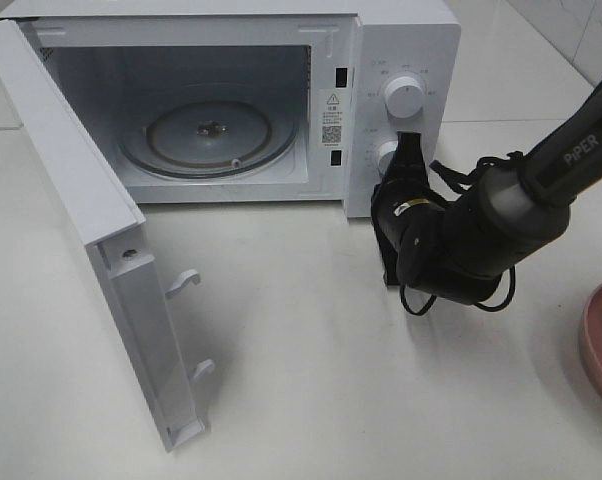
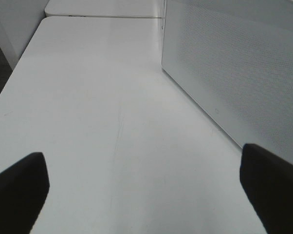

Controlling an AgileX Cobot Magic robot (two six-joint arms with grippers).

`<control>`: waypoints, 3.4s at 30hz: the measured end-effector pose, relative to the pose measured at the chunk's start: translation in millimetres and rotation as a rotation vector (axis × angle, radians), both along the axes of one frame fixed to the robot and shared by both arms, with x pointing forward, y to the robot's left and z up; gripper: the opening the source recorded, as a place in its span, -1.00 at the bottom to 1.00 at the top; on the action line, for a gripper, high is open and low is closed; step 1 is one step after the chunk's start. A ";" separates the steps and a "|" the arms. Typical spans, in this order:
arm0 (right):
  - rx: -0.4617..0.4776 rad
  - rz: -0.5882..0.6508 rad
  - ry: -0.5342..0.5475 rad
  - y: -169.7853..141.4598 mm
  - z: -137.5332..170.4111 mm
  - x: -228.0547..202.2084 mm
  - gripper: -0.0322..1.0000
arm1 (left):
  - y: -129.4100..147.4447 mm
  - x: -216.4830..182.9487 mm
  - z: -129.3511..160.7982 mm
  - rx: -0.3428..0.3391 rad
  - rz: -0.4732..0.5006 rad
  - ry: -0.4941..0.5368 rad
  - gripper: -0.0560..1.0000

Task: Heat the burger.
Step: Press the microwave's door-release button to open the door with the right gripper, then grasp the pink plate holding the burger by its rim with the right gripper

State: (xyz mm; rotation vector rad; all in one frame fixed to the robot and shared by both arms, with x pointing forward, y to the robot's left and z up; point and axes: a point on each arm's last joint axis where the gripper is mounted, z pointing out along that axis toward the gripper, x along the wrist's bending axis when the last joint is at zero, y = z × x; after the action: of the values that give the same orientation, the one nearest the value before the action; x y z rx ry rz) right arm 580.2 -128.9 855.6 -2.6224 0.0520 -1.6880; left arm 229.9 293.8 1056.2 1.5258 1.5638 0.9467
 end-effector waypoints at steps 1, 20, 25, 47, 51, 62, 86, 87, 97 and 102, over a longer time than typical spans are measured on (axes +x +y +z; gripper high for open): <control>-0.001 0.014 0.007 0.9 0.3 -0.1 -0.89 | 0.0 0.0 0.0 0.000 0.000 0.000 0.98; -0.088 0.190 0.046 -1.0 29.5 -24.1 -0.89 | 0.0 0.0 0.0 0.000 0.000 0.000 0.98; -0.126 0.230 0.076 -4.9 35.2 -33.8 -0.88 | 0.0 0.0 0.0 0.000 0.000 0.000 0.98; -0.711 0.945 0.180 -2.0 75.3 -81.9 -0.84 | 0.0 0.0 0.0 0.000 0.000 0.000 0.98; -0.815 1.070 0.179 -3.6 83.1 -90.4 -0.83 | 0.0 0.0 0.0 0.000 0.000 0.000 0.98; -1.188 1.443 0.332 -29.6 104.9 -124.1 -0.77 | 0.0 0.0 0.0 0.000 0.000 0.000 0.98; -1.408 1.511 0.614 -110.5 123.9 -156.5 0.94 | 0.0 0.0 0.0 0.000 0.000 0.000 0.98; -1.400 1.510 0.632 -114.1 120.7 -158.2 0.96 | 0.0 0.0 0.0 0.000 0.000 0.000 0.98; -1.361 1.437 0.674 -133.5 112.7 -156.5 0.84 | 0.0 0.0 0.0 0.000 0.000 0.000 0.98; -1.339 1.401 0.698 -141.8 112.4 -154.5 0.74 | 0.0 0.0 0.0 0.000 0.000 0.000 0.98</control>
State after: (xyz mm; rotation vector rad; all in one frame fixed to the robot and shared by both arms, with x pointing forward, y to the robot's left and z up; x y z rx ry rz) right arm 425.7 -270.6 968.0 -2.1135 -2.7200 -0.1299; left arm 229.9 293.8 1056.2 1.5258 1.5638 0.9467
